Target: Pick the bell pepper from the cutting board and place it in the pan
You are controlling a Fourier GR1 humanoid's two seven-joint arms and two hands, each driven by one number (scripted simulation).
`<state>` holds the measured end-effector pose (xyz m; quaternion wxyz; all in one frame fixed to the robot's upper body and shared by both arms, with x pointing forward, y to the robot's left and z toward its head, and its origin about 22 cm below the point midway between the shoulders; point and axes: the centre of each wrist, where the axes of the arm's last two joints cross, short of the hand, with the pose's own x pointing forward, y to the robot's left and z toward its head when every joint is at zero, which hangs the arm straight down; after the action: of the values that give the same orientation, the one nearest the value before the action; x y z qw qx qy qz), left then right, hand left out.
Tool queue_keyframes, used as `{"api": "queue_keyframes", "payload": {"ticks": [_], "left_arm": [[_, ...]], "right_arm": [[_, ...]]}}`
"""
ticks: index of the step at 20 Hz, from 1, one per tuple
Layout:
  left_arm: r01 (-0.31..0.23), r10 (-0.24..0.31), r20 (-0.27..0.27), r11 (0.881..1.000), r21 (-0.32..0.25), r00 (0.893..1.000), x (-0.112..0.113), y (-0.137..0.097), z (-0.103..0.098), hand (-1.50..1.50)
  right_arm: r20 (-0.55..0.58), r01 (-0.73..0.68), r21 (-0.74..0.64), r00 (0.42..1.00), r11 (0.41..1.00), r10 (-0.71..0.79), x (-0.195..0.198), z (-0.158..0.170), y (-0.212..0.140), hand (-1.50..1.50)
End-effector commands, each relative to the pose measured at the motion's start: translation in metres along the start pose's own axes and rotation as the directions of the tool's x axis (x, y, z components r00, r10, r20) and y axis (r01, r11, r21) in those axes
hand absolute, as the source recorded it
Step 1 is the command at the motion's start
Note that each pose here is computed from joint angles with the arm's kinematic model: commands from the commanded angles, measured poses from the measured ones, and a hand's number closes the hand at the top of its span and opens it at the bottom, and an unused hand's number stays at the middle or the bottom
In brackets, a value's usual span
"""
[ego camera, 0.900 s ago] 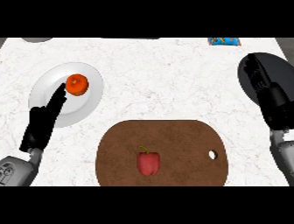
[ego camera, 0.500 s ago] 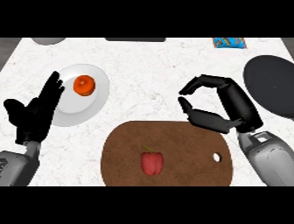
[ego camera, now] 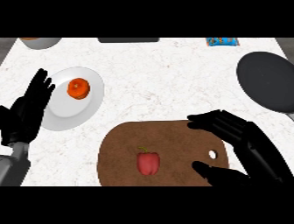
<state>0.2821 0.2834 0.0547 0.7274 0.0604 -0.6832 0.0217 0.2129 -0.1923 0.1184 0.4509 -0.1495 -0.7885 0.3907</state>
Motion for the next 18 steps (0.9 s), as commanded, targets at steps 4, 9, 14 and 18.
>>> {"api": "queue_keyframes", "payload": {"ticks": [4,9,14,18], "left_arm": [[-0.014,0.014,0.001,1.000,-0.017,1.000,-0.011,-0.012,-0.001,0.00],[-0.023,0.022,-0.012,0.999,-0.039,1.000,-0.004,-0.012,0.001,0.00],[-0.018,0.019,0.029,0.999,-0.034,0.999,0.011,-0.004,-0.001,0.00],[-0.030,0.031,0.023,0.998,-0.050,0.999,0.003,-0.015,0.015,0.00]], "right_arm": [[0.072,-0.230,0.101,0.972,0.968,0.223,0.057,0.009,-0.027,-1.50],[0.035,-0.374,0.267,0.925,0.888,0.379,0.068,-0.026,-0.005,-1.50],[0.031,-0.497,0.390,0.849,0.776,0.528,0.094,-0.055,0.024,-1.50],[0.020,-0.509,0.532,0.807,0.677,0.590,0.106,-0.075,0.042,-1.50]]}}
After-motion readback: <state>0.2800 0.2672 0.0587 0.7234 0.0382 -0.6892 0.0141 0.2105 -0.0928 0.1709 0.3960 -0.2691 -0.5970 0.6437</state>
